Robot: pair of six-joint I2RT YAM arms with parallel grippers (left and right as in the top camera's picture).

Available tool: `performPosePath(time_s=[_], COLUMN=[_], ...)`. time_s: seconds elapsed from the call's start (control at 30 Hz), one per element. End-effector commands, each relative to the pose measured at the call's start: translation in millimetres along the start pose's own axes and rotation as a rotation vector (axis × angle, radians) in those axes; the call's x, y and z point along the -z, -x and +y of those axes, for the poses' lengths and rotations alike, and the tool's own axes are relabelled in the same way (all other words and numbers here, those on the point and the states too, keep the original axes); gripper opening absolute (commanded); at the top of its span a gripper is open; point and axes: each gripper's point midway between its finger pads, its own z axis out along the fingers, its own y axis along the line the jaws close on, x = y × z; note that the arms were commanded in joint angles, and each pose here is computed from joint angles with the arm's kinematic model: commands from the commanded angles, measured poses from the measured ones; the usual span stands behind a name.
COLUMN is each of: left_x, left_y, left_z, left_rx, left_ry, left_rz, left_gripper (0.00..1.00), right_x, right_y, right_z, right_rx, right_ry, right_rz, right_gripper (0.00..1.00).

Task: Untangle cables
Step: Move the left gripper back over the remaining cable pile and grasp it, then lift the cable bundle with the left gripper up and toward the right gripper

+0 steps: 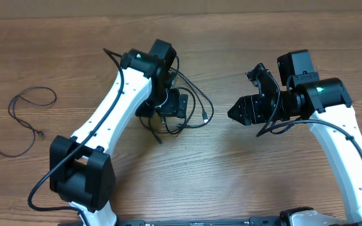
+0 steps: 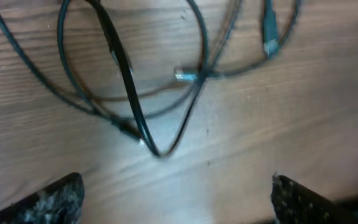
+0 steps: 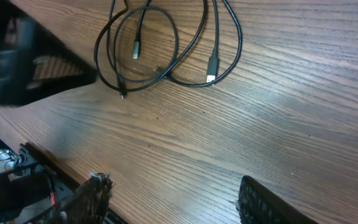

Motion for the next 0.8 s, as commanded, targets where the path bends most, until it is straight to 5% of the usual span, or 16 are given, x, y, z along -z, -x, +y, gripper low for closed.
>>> performPosePath(time_s=[0.0,0.1,0.23,0.43,0.6,0.77], left_x=[-36,-54,-52,23,154,299], left_y=[-1,9,24,61,83,69], left_z=[11,1,-6,-28,-64,-85], left_rx=[0.114,0.112,0.092,-0.051,-0.234,-0.346], left_ry=[0.012,-0.040,-0.068,-0.103,-0.157,-0.215], left_rz=[0.010,-0.048,-0.112,-0.253,-0.512,-0.844], left_gripper=[0.89,0.69,0.04,0.04,0.04,0.04], right_x=[3,3,3,3,3,3], right_y=[4,4,4,4,4,4], right_z=[4,4,4,4,4,4], right_rx=[0.016,0.016,0.015,0.016,0.016,0.016], right_ry=[-0.001,-0.001,-0.001,-0.002,-0.002,-0.002], right_rz=[-0.015,-0.015,-0.014,-0.014,-0.015,-0.015], right_gripper=[0.64,0.64,0.64,0.64,0.64,0.64])
